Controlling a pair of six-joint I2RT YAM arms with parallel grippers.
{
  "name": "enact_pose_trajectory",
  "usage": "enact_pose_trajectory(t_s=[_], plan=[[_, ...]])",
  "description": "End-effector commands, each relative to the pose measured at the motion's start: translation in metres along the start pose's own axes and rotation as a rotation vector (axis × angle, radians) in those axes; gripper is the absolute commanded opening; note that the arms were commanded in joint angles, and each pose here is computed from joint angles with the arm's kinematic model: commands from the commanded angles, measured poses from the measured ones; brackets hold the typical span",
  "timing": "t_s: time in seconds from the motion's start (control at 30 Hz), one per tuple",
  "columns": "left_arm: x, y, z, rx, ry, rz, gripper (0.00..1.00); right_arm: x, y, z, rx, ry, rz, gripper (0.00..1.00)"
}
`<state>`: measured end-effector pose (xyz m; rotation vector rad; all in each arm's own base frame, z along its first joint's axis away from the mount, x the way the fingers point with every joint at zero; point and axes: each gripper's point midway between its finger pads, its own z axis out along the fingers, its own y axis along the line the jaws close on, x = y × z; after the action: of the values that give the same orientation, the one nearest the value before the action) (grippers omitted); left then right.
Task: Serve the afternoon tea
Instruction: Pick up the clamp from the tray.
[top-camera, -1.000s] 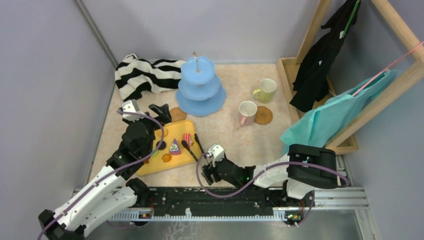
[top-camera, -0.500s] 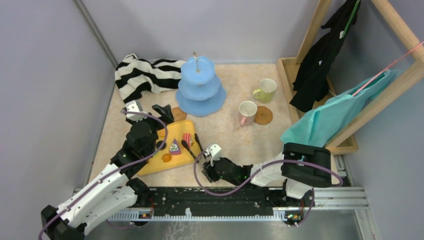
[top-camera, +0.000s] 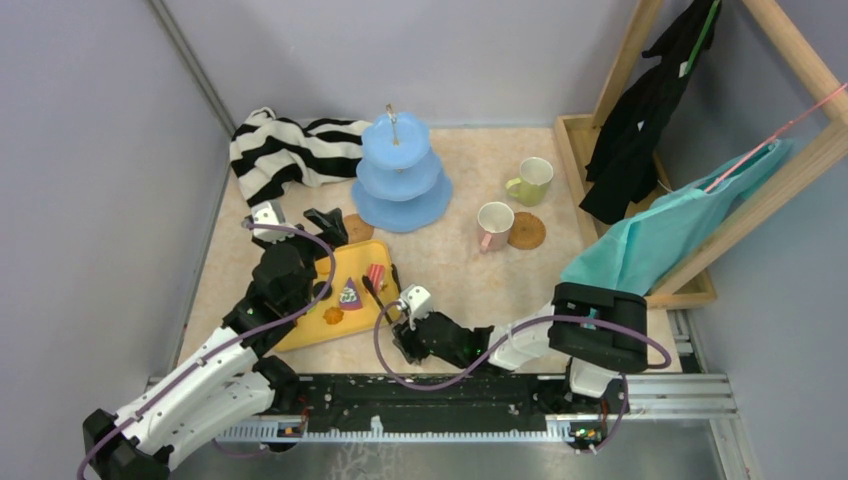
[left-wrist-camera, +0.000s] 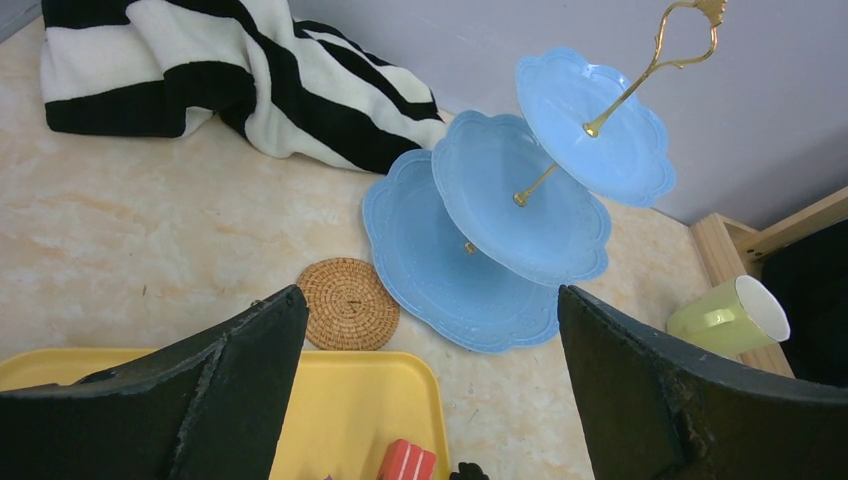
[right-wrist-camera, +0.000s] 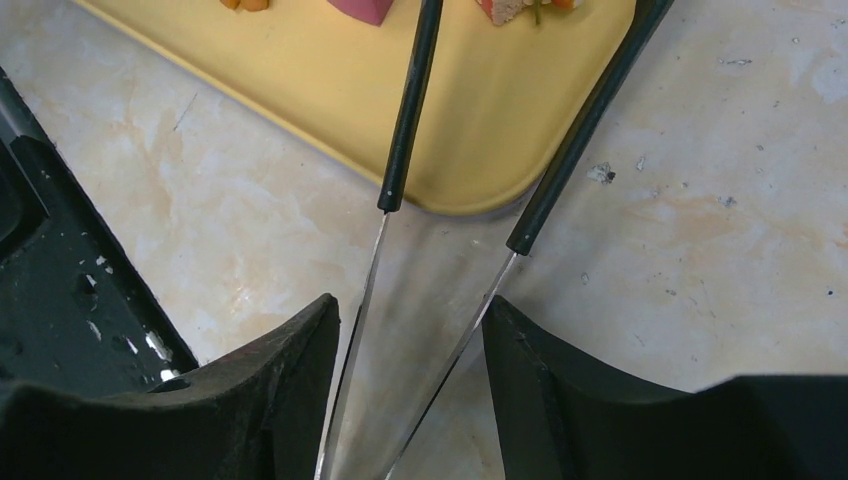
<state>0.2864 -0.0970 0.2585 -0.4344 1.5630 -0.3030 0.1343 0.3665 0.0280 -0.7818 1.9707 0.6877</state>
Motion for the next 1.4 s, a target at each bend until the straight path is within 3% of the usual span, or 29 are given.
enact_pose_trajectory(t_s=[0.0, 0.4, 1.37], plan=[[-0.005, -0.002, -0.001, 0.010, -0.024, -0.018, 0.99, -0.025, 0.007, 0.010, 0.004, -0.059, -0.002, 0.55], [-0.004, -0.001, -0.002, 0.016, -0.023, -0.025, 0.99, -0.019, 0.015, 0.015, -0.023, 0.013, -0.049, 0.39], [-0.016, -0.006, -0.005, 0.031, -0.047, -0.051, 0.99, -0.046, 0.003, 0.014, 0.185, 0.203, -0.033, 0.38]])
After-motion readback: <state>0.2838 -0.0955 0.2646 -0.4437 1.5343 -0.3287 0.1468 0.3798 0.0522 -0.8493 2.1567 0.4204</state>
